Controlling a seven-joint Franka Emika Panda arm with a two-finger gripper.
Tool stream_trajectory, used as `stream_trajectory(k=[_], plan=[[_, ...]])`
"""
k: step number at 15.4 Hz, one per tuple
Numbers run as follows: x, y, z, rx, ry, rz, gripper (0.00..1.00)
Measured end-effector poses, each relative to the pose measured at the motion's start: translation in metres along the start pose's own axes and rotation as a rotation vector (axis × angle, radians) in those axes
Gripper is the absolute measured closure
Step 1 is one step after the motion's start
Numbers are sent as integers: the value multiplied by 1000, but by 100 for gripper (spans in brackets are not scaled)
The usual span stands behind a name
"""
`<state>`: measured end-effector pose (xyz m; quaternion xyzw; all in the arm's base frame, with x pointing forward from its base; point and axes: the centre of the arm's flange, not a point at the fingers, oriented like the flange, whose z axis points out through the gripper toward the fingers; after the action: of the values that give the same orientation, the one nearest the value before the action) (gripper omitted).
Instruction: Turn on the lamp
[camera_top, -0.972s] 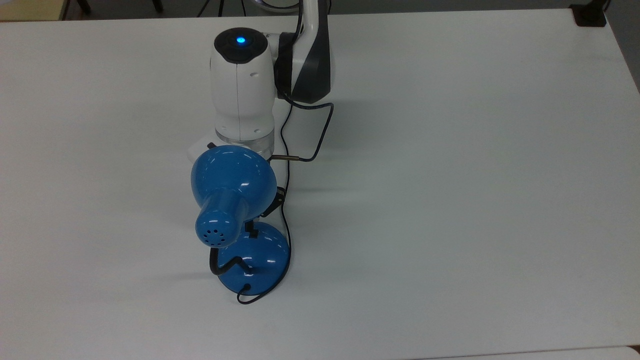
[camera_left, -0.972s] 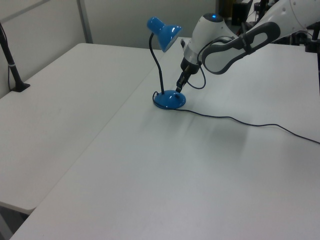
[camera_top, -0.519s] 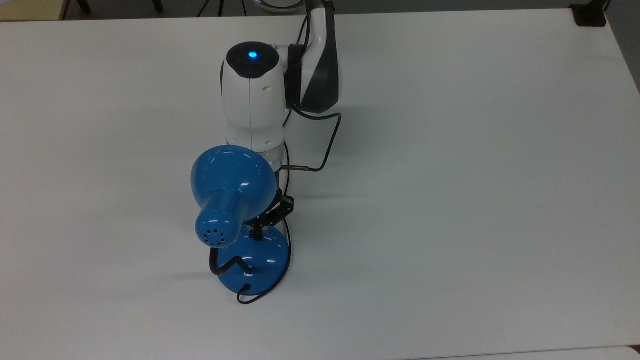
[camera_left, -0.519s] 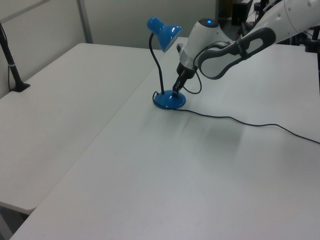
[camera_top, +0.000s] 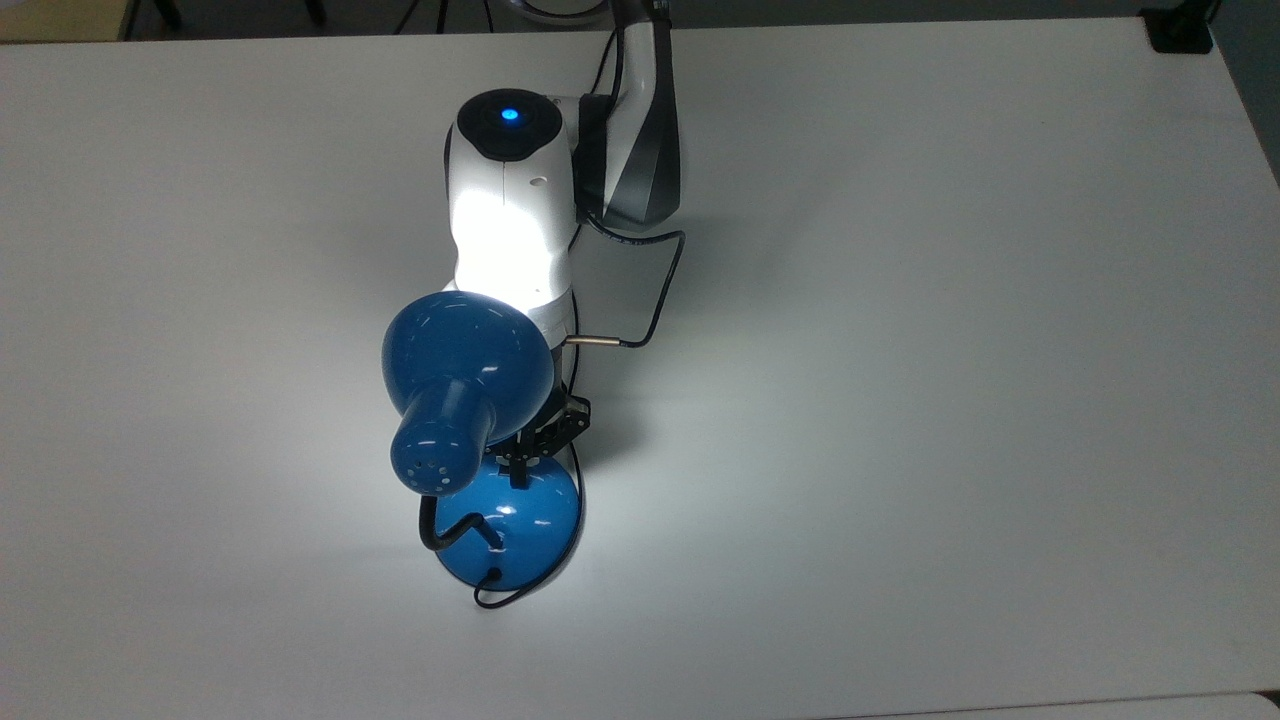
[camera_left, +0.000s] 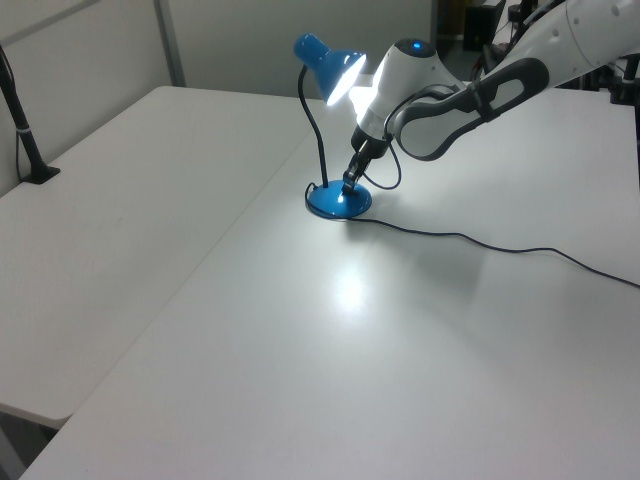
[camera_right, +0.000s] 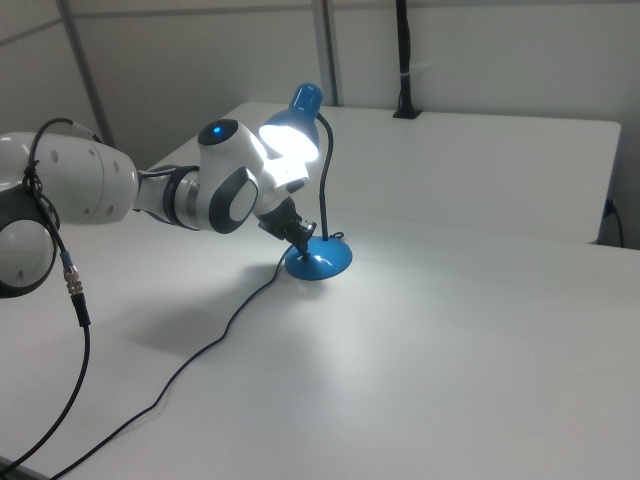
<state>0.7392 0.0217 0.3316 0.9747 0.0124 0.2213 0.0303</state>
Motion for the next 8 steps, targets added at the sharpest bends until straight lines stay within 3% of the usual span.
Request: stream_trajectory(k=[6, 8], plan=[[-6, 2, -40, 17, 9, 22, 99], [-19, 7, -68, 32, -61, 35, 99]])
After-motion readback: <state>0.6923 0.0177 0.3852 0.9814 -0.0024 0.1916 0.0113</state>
